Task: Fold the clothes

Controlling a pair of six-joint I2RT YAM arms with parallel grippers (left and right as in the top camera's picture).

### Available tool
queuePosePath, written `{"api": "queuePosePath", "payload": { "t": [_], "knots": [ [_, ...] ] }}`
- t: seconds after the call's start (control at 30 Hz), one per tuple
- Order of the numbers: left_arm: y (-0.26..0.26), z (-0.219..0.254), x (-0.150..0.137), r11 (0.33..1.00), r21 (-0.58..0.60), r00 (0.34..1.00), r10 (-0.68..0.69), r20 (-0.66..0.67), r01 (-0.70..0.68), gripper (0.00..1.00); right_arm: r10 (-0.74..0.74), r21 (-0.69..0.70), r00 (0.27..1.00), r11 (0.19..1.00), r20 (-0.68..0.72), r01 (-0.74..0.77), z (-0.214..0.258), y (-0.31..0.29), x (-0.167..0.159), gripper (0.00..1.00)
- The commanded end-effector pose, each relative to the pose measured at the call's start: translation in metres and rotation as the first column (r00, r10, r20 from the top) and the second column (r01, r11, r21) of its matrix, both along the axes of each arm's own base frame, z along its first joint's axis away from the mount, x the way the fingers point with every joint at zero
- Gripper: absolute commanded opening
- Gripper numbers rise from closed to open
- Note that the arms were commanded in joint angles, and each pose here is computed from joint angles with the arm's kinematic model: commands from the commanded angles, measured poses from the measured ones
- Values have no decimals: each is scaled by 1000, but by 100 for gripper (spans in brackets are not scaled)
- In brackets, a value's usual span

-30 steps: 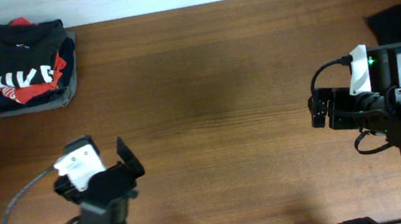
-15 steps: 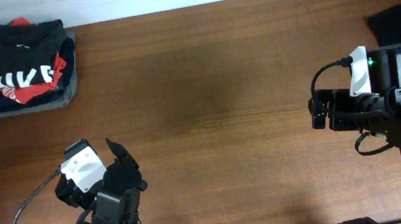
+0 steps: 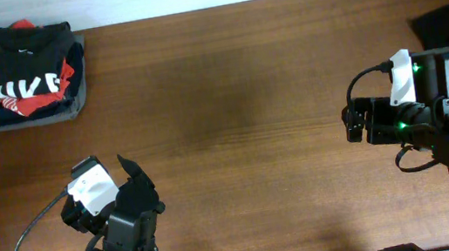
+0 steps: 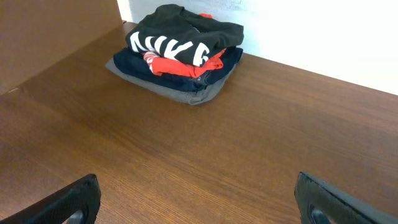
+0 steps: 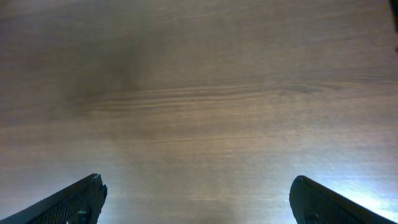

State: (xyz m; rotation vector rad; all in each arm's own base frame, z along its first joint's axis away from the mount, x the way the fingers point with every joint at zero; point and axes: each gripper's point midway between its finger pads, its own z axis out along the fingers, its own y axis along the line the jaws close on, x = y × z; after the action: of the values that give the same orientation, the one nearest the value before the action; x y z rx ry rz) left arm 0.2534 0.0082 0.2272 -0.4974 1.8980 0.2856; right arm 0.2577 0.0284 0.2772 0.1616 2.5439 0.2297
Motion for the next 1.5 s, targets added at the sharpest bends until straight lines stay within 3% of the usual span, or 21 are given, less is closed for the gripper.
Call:
{"api": "queuePosePath", "payload": {
  "t": [0.0, 0.2, 0.37, 0.63, 0.93, 1.07, 1.3, 1.47],
  "knots": [
    [3, 1, -1, 1000, 6, 1000, 20, 10, -20, 99, 62, 82, 998, 995, 20, -63, 7, 18, -2, 99],
    [3, 1, -1, 1000, 6, 1000, 20, 10, -20, 99, 165, 230, 986, 959, 26, -167, 14, 48, -9, 99],
    [3, 1, -1, 1000, 6, 1000, 20, 10, -20, 99, 168, 234, 984, 960, -56, -151, 2, 47, -24, 99],
    [3, 1, -1, 1000, 6, 1000, 20, 10, -20, 99, 383, 75, 923, 920, 31, -385, 5, 47, -24, 99],
    [3, 1, -1, 1000, 6, 1000, 20, 10, -20, 99, 406, -27, 902, 913, 149, -407, 11, 42, -17, 99],
    [3, 1, -1, 1000, 6, 1000, 20, 10, -20, 99, 424, -103, 858, 905, 291, -412, 6, 42, -19, 99],
    [3, 1, -1, 1000, 6, 1000, 20, 10, -20, 99, 419, -231, 697, 907, 582, -352, -13, 41, -33, 99],
    [3, 1, -1, 1000, 6, 1000, 20, 10, -20, 99, 437, -310, 576, 899, 691, -310, -36, 41, -40, 99]
  ]
}}
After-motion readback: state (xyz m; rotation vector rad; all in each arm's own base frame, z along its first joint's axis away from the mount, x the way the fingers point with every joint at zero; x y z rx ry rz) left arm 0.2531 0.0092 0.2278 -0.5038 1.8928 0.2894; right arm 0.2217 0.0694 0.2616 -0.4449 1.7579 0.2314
